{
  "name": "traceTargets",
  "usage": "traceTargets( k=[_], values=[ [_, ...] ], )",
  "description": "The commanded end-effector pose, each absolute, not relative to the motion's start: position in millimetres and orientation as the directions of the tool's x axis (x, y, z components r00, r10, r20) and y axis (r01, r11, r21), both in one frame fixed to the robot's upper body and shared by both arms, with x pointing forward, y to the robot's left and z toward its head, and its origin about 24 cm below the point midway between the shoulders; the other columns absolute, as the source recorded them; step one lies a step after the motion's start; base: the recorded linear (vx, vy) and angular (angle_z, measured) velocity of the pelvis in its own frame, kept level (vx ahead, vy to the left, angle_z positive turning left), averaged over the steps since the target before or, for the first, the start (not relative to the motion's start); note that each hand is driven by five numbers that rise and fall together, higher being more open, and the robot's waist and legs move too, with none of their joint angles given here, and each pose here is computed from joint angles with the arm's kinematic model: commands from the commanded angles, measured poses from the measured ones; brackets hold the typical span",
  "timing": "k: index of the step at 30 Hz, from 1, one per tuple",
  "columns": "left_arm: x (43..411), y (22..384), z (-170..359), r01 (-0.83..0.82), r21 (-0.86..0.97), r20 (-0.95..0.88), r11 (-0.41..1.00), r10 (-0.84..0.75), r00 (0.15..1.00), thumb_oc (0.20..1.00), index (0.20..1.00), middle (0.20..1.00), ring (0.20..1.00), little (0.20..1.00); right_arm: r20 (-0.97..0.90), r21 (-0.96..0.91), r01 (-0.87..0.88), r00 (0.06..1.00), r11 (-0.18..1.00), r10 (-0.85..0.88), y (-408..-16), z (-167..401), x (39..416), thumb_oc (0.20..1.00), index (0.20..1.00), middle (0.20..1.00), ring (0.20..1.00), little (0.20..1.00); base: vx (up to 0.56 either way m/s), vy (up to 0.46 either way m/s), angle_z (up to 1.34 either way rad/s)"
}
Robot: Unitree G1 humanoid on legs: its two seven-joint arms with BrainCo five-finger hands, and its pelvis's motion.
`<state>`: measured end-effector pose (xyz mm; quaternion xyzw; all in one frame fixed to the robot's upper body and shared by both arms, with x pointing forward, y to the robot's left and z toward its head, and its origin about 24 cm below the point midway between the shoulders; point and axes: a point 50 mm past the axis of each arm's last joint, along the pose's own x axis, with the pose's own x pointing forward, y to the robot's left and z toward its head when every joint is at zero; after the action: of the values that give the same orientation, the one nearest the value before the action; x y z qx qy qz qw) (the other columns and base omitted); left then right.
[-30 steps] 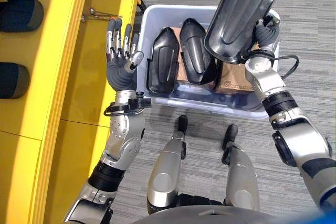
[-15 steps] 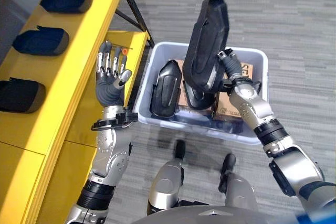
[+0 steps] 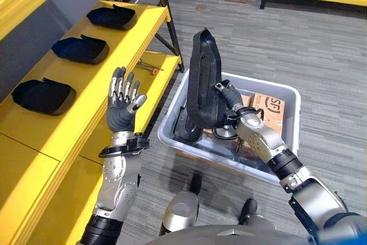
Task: Move parts from the plastic box to the shelf.
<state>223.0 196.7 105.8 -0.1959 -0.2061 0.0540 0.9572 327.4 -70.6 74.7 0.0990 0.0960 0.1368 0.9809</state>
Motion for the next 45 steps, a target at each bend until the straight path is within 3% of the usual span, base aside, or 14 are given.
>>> traceTargets(
  k=[1, 12, 19, 36, 45],
  values=[
    [215, 198, 119, 0.014, -0.305, 0.455, 0.952, 0.133, 0.881, 1.000, 1.000, 1.000, 1.000, 1.000, 0.027, 0.369, -0.392, 0.911, 0.843, 0.412, -45, 112, 318, 0.200, 0.200, 0.200, 0.200, 0.200, -0.04, 0.155, 0.14],
    [219, 190, 112, 0.009, -0.278, 0.421, 0.961, 0.114, 0.900, 1.000, 1.000, 1.000, 1.000, 1.000, 0.038, 0.480, -0.497, 0.835, 0.723, 0.549, -26, 107, 295, 0.200, 0.200, 0.200, 0.200, 0.200, -0.07, 0.161, -0.06],
    [229, 163, 98, 0.210, -0.311, 0.361, 0.927, -0.089, 0.928, 1.000, 1.000, 1.000, 1.000, 1.000, -0.011, 0.475, -0.391, 0.893, 0.789, 0.449, -61, 80, 286, 0.200, 0.200, 0.200, 0.200, 0.200, 0.07, -0.123, 0.98],
    [233, 163, 82, 0.304, -0.300, 0.300, 0.904, -0.213, 0.930, 1.000, 1.000, 1.000, 1.000, 1.000, -0.014, 0.437, -0.350, 0.919, 0.829, 0.395, -94, 62, 269, 0.200, 0.200, 0.200, 0.200, 0.200, -0.03, -0.057, 0.79],
    [246, 143, 84, 0.323, -0.292, 0.300, 0.900, -0.234, 0.925, 1.000, 1.000, 1.000, 1.000, 1.000, -0.029, 0.407, -0.333, 0.926, 0.851, 0.376, -99, 74, 291, 0.200, 0.200, 0.200, 0.200, 0.200, -0.01, 0.287, 0.45]
  ],
)
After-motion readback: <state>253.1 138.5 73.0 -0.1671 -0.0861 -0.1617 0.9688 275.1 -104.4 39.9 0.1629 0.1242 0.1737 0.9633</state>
